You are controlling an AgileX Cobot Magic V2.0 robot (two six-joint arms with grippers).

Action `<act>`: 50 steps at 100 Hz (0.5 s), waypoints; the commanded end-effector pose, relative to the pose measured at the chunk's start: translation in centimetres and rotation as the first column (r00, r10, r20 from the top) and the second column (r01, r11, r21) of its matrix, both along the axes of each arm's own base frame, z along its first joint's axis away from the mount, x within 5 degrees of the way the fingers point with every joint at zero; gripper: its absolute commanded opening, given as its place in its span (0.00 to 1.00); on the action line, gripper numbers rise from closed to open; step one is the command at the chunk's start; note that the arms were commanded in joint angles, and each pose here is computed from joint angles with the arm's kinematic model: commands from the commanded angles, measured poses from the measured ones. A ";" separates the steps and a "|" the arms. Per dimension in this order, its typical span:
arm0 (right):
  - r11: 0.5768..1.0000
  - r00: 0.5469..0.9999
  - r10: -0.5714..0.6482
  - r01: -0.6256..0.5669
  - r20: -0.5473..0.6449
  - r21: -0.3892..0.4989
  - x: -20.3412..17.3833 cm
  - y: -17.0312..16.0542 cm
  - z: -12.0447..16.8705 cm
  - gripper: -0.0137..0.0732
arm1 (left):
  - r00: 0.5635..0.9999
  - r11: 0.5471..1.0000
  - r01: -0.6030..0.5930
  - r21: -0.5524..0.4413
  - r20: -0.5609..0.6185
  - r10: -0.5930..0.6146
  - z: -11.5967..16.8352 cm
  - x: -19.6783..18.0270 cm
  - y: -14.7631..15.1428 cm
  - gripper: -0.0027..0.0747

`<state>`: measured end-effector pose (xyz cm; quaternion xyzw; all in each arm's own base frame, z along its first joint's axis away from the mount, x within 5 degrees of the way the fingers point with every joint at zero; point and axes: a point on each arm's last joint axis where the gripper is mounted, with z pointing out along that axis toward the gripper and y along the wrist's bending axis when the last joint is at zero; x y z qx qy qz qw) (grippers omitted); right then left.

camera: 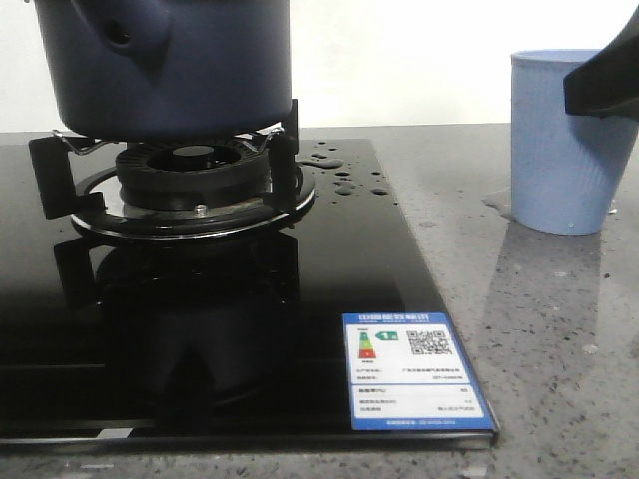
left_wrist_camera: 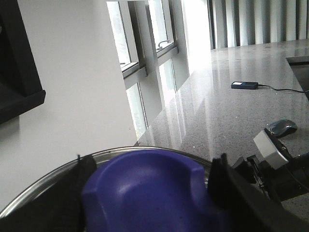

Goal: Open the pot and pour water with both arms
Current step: 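Close the right gripper on the cup and lift it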

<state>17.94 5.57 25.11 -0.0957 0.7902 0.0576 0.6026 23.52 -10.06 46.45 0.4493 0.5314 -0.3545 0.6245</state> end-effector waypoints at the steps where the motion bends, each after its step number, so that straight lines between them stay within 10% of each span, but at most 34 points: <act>1: 0.998 0.994 -0.055 0.052 0.094 0.039 1.0 -0.1 1.5 0.91 | 0.998 0.994 0.022 -0.109 0.053 -0.016 2.6 -1.6 0.1 0.35; 50: 0.999 0.994 -0.041 0.038 0.099 0.026 4.9 1.6 1.7 0.91 | 0.998 0.995 0.017 -0.102 0.054 -0.011 2.5 -1.5 0.1 0.35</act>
